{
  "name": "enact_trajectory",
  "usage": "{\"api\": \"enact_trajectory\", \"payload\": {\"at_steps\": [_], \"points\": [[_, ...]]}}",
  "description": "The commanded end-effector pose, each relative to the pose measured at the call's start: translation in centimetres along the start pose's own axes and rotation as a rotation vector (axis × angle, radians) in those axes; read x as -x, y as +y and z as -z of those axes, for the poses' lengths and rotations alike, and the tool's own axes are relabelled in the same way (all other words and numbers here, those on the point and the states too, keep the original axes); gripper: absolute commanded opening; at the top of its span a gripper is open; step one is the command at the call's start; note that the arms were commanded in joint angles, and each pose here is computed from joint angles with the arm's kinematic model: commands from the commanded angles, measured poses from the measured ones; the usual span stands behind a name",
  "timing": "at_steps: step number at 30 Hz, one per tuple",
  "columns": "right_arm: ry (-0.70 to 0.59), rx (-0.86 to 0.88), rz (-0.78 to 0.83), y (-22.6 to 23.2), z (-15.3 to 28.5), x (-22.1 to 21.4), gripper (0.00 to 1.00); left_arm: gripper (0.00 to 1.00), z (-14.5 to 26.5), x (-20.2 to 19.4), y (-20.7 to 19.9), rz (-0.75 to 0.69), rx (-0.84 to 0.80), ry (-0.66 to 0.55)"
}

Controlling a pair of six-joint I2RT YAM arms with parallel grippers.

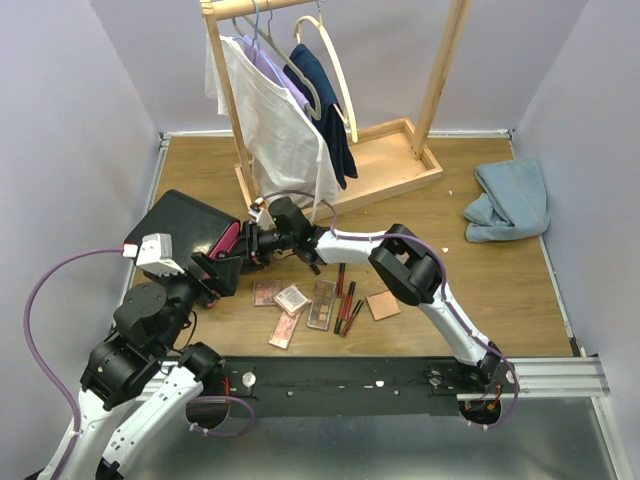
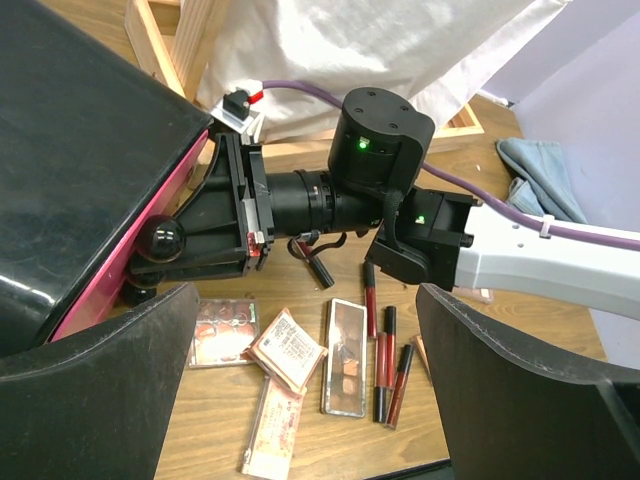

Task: Organize the makeup
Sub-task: Open the drawer in the storage box.

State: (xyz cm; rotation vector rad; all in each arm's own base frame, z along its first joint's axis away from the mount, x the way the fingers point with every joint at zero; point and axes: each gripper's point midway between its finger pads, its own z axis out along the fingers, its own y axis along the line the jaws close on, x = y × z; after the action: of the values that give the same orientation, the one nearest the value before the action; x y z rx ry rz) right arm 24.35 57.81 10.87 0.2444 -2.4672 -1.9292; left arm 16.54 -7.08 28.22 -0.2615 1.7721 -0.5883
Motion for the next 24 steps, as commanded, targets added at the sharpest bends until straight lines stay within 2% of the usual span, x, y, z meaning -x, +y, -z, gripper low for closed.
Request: {"api": "enact_trajectory", "payload": {"at_steps": [1, 3, 5, 6, 14, 17, 18, 21, 24], "points": [[-0.037, 0.012, 0.011, -0.4, 1.1, 0.5, 0.33, 0.99, -0.5, -0.3, 0.1, 0.007, 0.011, 0.003], [-0.044, 0.029, 0.026, 0.6, 2.0, 0.2, 0.33, 0.99, -0.6, -0.3, 0.2, 0.004, 0.015, 0.006], [-0.053, 0.005, 0.008, -0.5, 3.1, -0.2, 0.33, 0.99, -0.6, -0.4, 0.1, 0.003, 0.015, 0.009], [-0.067, 0.026, 0.035, 0.9, 3.9, -0.1, 0.33, 0.99, -0.6, -0.3, 0.2, 0.002, 0.016, 0.008], [-0.097, -0.035, 0.049, -1.4, 7.6, -1.8, 0.36, 0.99, -1.0, -0.5, 0.1, -0.016, 0.017, 0.022], [-0.093, -0.042, 0.058, -1.9, 7.8, -2.1, 0.49, 0.99, -1.0, -0.6, -0.2, -0.024, 0.005, 0.030], [-0.090, -0.038, 0.077, -1.8, 7.8, -2.1, 0.60, 0.99, -1.1, -0.6, -0.2, -0.027, 0.005, 0.032], [-0.086, -0.032, 0.118, -1.5, 8.0, -2.0, 0.76, 0.99, -1.0, -0.7, -0.7, -0.039, -0.015, 0.049], [-0.077, -0.040, 0.186, -1.0, 8.7, -2.0, 0.84, 0.99, -0.9, -0.9, -0.8, -0.059, -0.024, 0.067]]}}
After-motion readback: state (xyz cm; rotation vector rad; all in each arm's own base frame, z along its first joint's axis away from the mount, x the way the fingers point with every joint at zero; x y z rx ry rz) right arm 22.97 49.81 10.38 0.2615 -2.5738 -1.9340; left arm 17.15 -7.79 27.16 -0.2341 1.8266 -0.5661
